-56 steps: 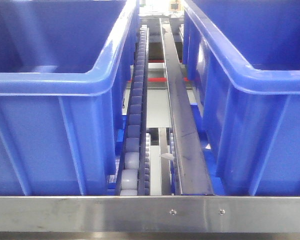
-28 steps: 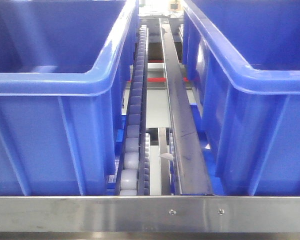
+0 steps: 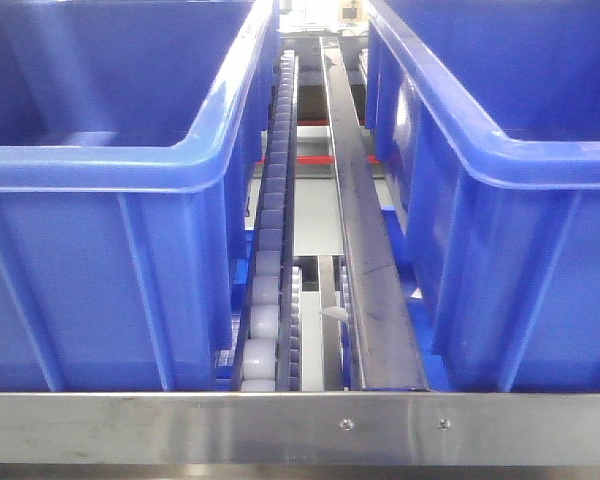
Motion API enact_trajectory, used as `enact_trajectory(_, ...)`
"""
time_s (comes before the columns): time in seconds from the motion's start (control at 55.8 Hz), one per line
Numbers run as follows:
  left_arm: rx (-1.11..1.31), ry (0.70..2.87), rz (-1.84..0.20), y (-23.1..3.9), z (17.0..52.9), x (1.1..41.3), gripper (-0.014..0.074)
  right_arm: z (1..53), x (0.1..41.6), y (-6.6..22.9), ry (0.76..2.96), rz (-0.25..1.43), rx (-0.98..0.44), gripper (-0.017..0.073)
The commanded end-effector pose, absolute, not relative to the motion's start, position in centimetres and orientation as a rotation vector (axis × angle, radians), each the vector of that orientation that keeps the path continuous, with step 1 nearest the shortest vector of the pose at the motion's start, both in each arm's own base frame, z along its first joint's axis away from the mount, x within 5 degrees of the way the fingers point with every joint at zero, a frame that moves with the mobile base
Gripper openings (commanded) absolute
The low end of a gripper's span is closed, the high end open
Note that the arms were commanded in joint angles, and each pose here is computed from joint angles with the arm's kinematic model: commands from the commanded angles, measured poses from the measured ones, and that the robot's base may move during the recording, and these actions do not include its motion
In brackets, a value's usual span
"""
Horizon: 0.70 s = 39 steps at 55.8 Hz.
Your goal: Pick and sort blue part to right shelf
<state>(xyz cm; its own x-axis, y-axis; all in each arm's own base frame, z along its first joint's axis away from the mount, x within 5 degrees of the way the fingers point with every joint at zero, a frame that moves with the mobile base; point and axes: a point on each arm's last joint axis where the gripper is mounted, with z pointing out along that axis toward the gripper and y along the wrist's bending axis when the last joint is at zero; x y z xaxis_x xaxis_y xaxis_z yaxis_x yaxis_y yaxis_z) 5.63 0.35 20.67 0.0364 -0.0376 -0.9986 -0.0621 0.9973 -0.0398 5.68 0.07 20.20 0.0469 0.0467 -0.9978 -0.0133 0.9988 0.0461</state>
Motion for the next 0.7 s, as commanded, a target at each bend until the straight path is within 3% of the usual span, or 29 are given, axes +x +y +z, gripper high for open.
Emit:
enact_trajectory(0.0, -0.085, 1.454, 0.018, 0.39, 20.56, 5.52, 0.0124, 21.34, 5.40, -0.02, 1.408, 0.043, 0.038, 0.0076)
enact_trajectory(0.681, -0.085, 1.454, 0.018, 0.39, 20.56, 5.52, 0.0124, 21.29, 5.41, -0.02, 1.415, 0.043, 0.037, 0.0076)
